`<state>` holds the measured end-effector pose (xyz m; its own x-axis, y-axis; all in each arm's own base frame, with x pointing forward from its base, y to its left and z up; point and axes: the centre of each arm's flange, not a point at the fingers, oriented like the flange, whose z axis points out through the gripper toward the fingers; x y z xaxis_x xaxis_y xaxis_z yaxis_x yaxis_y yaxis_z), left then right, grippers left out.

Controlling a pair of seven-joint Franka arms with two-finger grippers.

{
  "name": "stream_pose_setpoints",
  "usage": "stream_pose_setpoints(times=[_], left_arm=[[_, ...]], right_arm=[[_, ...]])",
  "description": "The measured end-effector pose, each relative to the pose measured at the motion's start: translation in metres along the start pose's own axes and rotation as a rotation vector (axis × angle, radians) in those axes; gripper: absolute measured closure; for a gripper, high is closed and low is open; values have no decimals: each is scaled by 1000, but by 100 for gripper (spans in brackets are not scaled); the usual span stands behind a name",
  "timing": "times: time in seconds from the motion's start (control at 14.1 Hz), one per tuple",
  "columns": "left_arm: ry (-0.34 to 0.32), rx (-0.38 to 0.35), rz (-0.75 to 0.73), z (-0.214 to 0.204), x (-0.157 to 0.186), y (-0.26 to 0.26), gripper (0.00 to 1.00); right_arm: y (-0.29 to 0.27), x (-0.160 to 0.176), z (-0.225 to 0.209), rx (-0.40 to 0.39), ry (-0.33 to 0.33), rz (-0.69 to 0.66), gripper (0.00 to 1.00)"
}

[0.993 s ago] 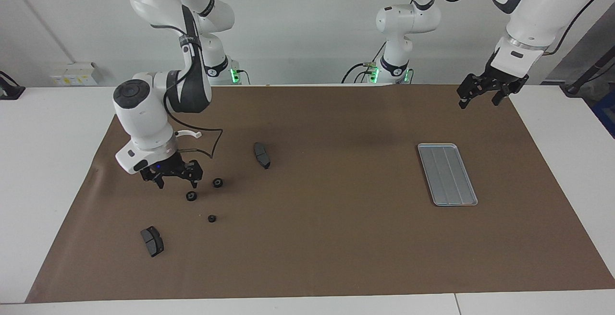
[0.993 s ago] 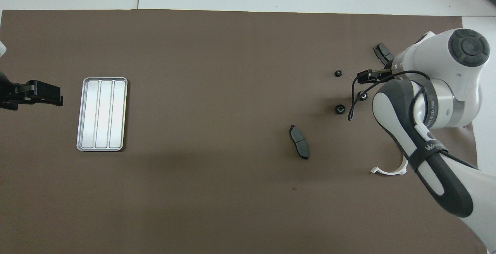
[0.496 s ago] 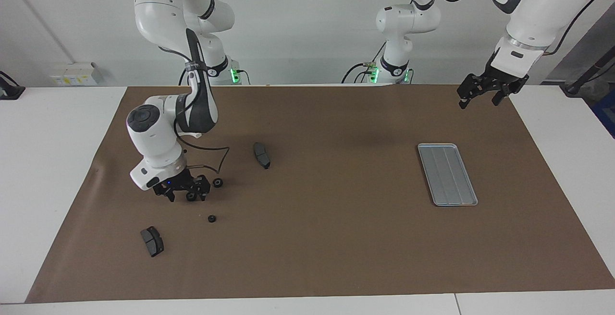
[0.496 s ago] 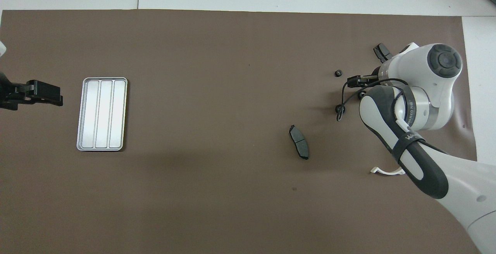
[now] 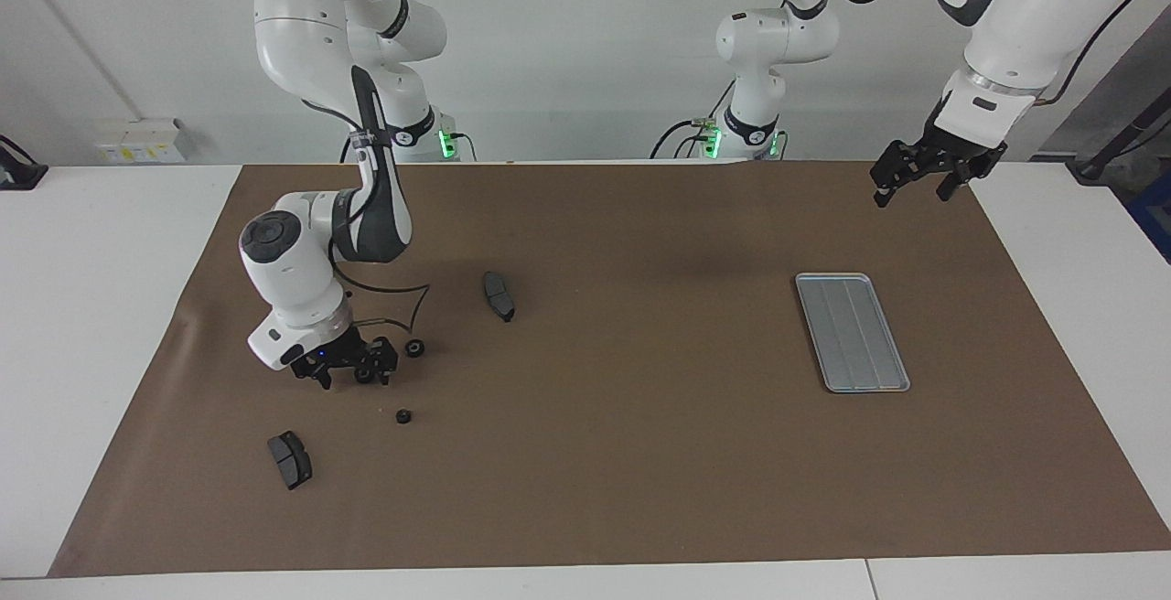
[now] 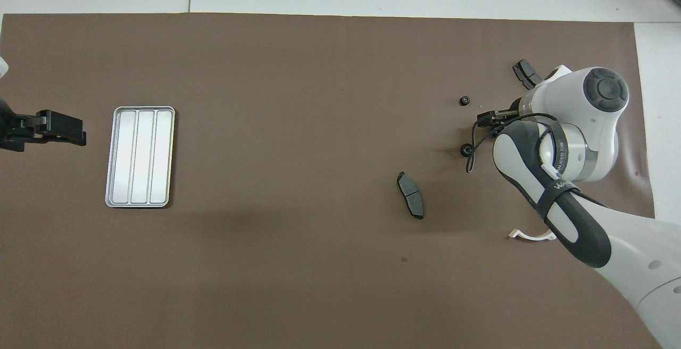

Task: Pick bearing gear from pile to tray

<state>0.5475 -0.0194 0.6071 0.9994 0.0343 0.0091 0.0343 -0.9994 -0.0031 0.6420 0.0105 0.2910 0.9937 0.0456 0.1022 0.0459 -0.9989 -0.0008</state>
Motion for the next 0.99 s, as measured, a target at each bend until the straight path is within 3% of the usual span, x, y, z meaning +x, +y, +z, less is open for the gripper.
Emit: stream_pose_setpoints(times=[0.57,0.78,0.92,0.99], left_arm=[[0,0,0,0,0,0,0],[0,0,0,0,0,0,0],[0,0,0,0,0,0,0],[0,0,0,0,0,0,0]], right_arm=[[-2,-7,8,2,-20,-24,3],[-1,-7,5,1,-17,-23,31],[-1,-7,4,1,-16,-23,37],[0,-7,3,1,-13,-21,49]])
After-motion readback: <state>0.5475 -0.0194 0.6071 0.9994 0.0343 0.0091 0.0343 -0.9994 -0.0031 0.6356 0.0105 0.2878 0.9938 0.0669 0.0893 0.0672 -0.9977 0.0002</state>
